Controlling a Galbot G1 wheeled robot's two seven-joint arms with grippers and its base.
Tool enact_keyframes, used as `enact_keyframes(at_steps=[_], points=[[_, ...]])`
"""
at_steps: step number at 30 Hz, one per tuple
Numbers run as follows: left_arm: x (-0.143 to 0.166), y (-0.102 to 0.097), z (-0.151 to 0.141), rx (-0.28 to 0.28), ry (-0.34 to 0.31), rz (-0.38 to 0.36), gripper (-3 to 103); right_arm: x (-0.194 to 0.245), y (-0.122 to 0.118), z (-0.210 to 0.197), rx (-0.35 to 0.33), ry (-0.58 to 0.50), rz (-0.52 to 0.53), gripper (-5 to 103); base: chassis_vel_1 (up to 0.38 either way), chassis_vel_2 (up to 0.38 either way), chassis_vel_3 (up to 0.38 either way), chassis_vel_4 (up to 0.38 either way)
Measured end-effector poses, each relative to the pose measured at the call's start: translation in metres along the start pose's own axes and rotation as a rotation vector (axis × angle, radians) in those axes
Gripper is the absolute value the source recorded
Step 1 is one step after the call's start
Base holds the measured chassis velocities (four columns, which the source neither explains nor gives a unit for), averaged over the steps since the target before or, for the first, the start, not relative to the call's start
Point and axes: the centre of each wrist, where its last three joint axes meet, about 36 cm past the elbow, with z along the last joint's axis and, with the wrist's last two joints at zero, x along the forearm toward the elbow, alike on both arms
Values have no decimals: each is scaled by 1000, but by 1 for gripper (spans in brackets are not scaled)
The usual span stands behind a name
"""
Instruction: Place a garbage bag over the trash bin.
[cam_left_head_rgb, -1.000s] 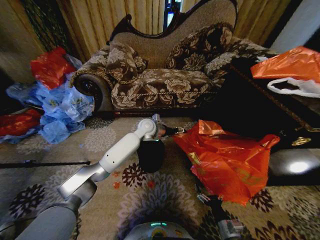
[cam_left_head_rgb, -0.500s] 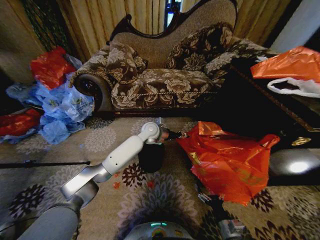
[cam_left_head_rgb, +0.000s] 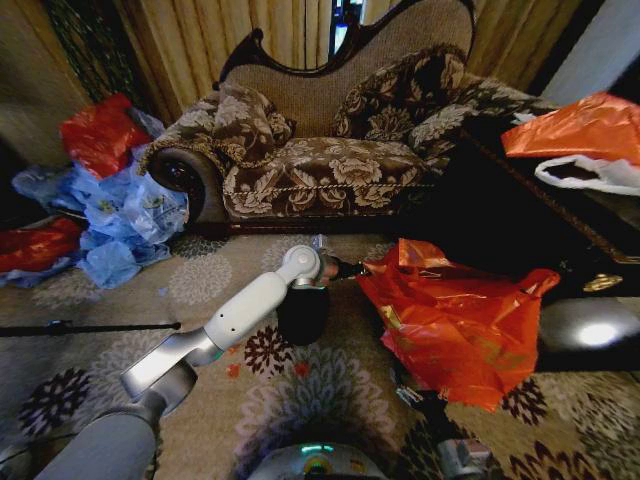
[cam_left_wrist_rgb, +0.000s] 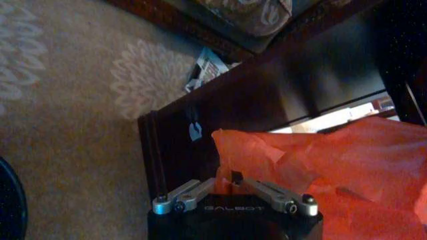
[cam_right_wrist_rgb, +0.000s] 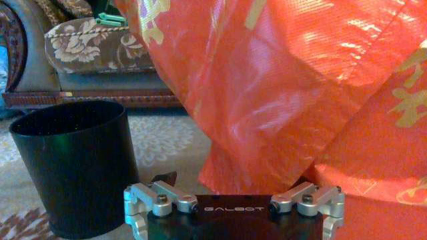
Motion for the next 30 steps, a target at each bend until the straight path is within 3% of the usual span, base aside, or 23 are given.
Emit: enact_keyframes(at_steps=[6, 10, 18, 26, 30], points=[[13, 2, 4, -10, -38, -14, 0, -1, 1, -4, 1, -9, 4, 100, 0, 0, 0, 0], [30, 11, 2, -7, -98, -39, 0, -1, 1, -7, 3, -12, 8, 100, 0, 0, 0, 0], [104, 34, -15, -9, -252, -90, 0, -2, 3, -15, 14, -22, 4, 100, 0, 0, 0, 0], [152, 40, -7, -20, -307, -104, 0, -4, 5, -25, 20, -39, 9, 100, 0, 0, 0, 0], [159, 41, -5, -20, -317, -108, 0, -4, 4, -27, 22, -44, 14, 100, 0, 0, 0, 0]])
